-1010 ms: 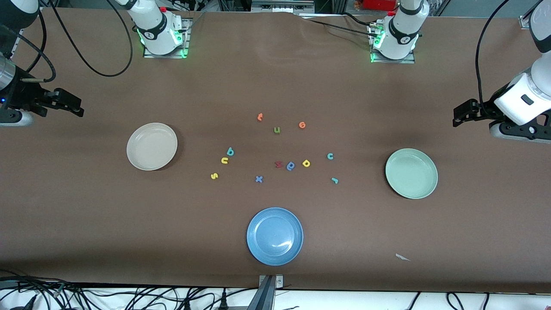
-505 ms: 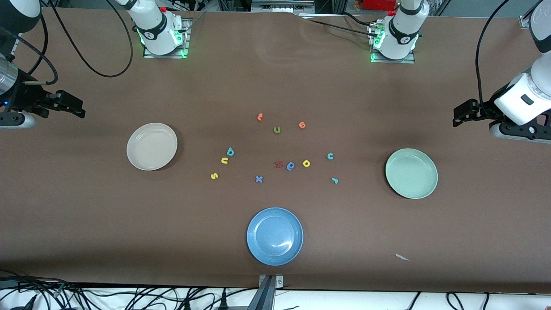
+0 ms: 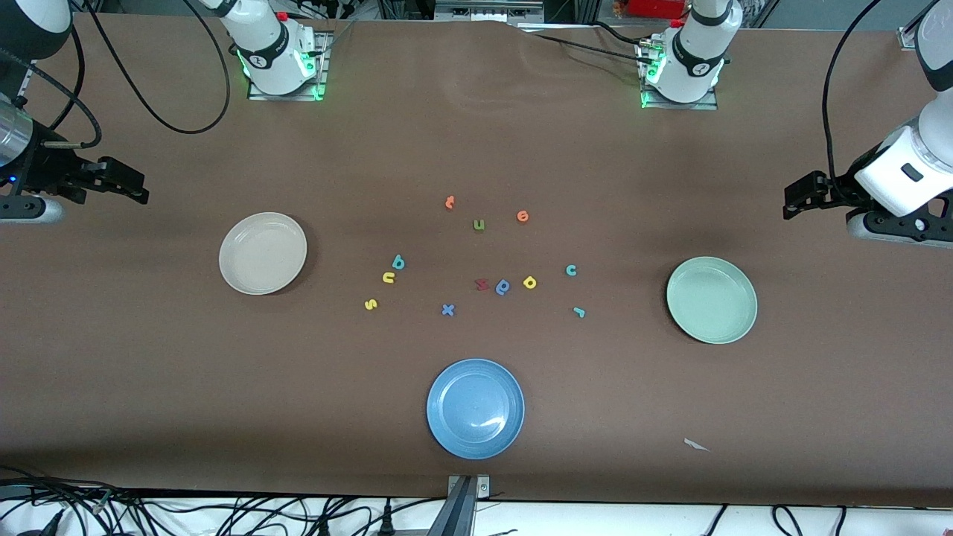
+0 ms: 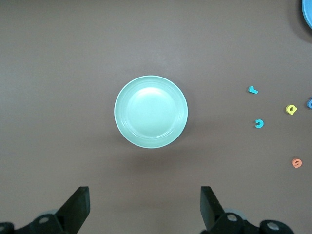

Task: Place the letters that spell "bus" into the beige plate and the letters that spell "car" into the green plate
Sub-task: 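Grasp the yellow u with the right gripper while the left gripper reaches letters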

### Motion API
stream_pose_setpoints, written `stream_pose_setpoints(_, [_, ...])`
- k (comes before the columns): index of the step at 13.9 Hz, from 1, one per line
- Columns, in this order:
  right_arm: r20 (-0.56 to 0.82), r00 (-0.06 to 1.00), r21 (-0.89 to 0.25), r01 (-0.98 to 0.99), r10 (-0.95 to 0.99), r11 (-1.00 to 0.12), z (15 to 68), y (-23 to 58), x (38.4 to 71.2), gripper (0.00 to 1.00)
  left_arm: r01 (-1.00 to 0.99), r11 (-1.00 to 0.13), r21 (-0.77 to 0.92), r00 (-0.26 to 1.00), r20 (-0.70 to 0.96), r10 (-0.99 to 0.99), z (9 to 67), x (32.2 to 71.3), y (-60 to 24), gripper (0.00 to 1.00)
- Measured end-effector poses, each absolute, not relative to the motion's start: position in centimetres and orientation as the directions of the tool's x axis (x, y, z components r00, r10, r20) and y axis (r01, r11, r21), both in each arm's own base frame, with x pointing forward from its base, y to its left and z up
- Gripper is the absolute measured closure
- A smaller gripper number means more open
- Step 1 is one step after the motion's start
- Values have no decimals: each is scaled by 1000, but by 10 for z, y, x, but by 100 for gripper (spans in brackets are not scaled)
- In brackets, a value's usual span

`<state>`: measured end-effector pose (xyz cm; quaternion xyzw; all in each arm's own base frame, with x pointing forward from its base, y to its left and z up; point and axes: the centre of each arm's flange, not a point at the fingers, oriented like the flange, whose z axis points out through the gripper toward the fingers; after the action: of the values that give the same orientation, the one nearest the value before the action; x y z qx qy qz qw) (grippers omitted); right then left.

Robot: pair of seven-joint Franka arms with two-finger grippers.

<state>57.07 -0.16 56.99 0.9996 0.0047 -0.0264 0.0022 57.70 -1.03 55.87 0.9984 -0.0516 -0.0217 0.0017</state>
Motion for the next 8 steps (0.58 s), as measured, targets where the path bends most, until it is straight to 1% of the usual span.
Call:
stream_pose_setpoints(1, [-67, 998, 4, 10, 9, -1000, 565, -2, 572, 0, -103, -995, 6, 994, -43, -103, 559, 577, -10, 0])
stream_pose_setpoints(4, [-179, 984, 3, 10, 10, -1000, 524, -1, 579, 0, -103, -995, 6, 994, -45, -104, 559, 577, -11, 0])
stream_pose_setpoints(6, [-208, 978, 6, 6, 4, -1000, 501, 8, 588, 0, -110, -994, 6, 993, -47, -110, 558, 577, -14, 0])
stream_pose_setpoints(8, [-212, 976, 26, -44, -48, -999, 485, 32, 595, 0, -131, -991, 8, 990, -61, -131, 549, 579, -27, 0])
